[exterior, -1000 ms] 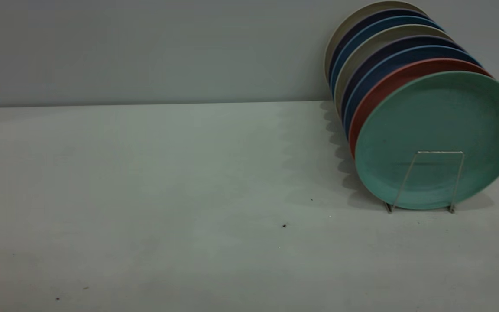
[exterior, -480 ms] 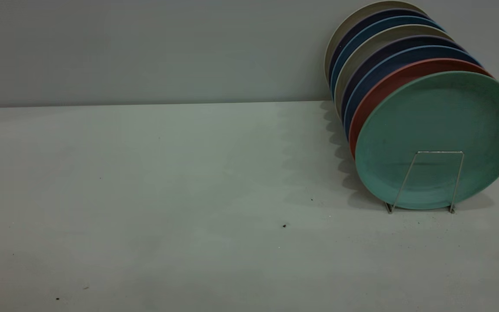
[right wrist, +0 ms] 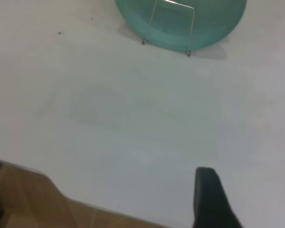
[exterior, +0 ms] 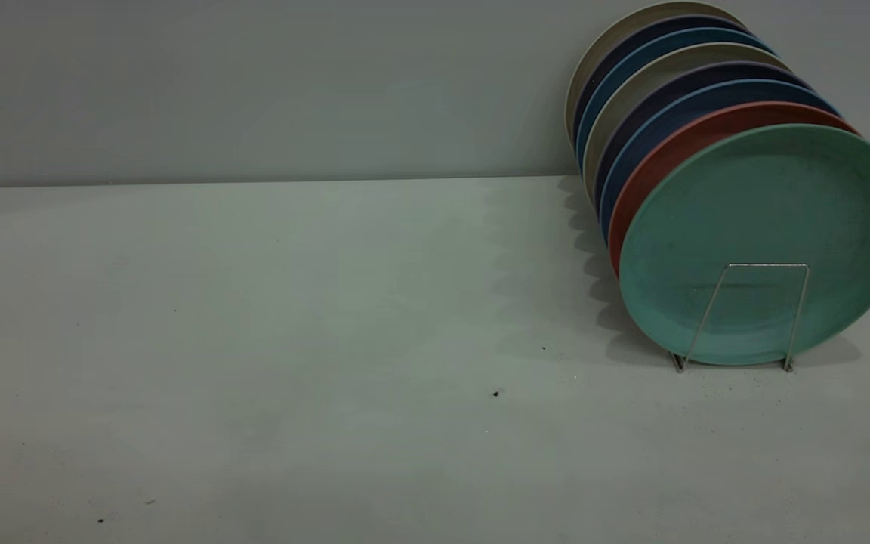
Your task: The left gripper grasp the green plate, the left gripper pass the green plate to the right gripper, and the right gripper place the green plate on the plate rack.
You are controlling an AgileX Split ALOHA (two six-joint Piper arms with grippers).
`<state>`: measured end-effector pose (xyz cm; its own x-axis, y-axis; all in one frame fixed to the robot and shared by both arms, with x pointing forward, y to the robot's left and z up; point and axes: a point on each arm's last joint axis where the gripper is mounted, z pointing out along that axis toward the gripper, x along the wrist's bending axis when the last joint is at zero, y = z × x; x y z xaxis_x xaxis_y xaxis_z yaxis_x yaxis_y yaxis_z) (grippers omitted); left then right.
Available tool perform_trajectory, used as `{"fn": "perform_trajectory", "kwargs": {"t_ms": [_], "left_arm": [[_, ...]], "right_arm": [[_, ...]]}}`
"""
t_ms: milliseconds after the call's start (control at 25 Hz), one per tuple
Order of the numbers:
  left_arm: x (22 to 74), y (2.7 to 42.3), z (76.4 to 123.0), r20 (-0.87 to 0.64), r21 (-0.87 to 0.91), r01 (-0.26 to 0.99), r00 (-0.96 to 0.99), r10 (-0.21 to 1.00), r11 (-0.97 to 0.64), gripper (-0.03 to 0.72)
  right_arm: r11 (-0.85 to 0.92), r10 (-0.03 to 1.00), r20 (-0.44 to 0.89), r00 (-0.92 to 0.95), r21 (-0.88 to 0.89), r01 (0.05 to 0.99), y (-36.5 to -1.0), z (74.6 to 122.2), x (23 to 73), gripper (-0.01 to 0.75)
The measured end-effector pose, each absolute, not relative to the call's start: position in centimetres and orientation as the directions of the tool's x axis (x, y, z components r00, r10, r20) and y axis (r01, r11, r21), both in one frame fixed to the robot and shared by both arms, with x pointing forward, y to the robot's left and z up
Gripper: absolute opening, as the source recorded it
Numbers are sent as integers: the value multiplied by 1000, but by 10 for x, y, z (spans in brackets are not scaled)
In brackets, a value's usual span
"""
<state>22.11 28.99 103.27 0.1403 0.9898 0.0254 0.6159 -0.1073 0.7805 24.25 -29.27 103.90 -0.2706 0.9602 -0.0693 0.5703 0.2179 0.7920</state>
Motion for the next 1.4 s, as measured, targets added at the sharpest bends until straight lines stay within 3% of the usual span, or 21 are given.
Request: {"fn": "perform_trajectory", "kwargs": {"t_ms": [1400], "left_arm": [[221, 290, 1033, 21, 783, 609, 179, 984, -128, 364]], "right_arm": [[154, 982, -74, -173, 843, 515, -293, 1039, 230, 416]]}}
